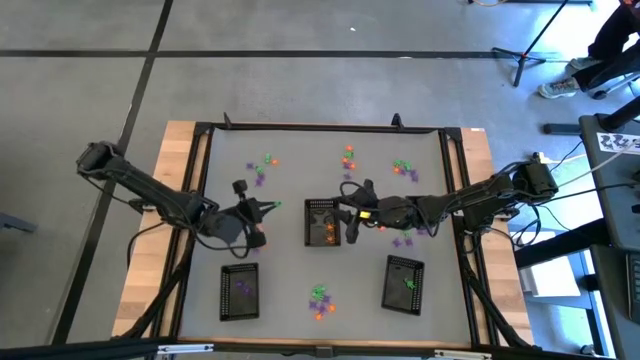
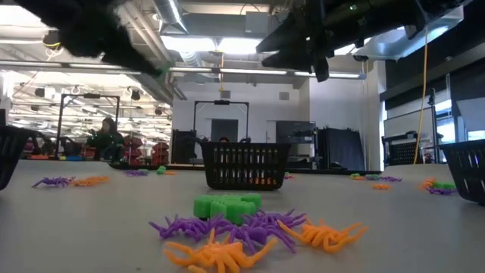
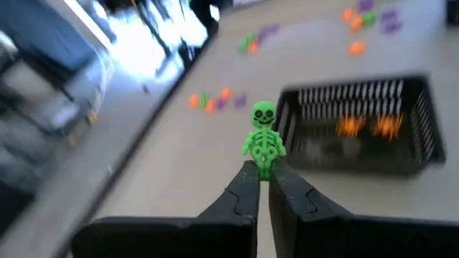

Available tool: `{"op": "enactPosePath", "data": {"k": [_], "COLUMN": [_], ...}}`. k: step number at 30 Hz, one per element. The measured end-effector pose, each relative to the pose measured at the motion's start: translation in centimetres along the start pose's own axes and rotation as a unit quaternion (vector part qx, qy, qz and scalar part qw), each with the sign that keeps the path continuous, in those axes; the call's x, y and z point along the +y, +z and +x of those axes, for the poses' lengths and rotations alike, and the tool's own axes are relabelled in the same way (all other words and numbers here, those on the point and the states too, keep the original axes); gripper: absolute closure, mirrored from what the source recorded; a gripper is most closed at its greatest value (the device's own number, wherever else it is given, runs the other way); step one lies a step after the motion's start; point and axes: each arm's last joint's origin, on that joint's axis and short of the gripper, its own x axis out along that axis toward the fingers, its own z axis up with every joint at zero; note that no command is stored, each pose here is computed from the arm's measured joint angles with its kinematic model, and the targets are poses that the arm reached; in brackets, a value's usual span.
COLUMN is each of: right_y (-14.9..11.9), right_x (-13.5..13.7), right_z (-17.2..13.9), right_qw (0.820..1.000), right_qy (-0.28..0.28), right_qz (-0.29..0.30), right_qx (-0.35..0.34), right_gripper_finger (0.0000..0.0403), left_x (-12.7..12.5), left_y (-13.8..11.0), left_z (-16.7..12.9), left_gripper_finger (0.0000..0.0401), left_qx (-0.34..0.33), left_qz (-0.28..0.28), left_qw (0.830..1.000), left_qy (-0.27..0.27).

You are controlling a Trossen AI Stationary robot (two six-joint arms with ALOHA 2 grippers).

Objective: Sort Halloween decoration
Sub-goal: Put the green skeleton toy into the bottom right black bin

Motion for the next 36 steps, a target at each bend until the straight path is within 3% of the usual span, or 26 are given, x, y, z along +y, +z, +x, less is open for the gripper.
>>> {"op": "enactPosePath", "data": {"k": [10,19,30,36], "right_y": [-0.9,-1.0,-1.1,-1.7], "right_x": [0.5,0.6,0.9,0.7], "right_z": [1.5,1.9,1.8,1.9], "right_qw": [0.999,0.997,0.995,0.997], "right_qy": [0.029,0.038,0.083,0.07], "right_qz": [0.027,0.038,0.033,0.024], "right_qx": [-0.031,-0.055,-0.037,-0.009], "right_gripper_finger": [0.0236,0.0236,0.0236,0.0236], "left_x": [-4.8,-8.4,-8.5,-8.5], "left_y": [1.1,3.9,4.8,4.8], "left_z": [2.4,4.9,7.2,7.1], "left_gripper_finger": [0.0401,0.0401,0.0401,0.0401], "left_qx": [-0.076,-0.068,-0.04,-0.039], "left_qz": [0.084,0.182,0.192,0.193], "left_qw": [0.992,0.977,0.974,0.973], "left_qy": [0.061,0.089,0.115,0.117]}}
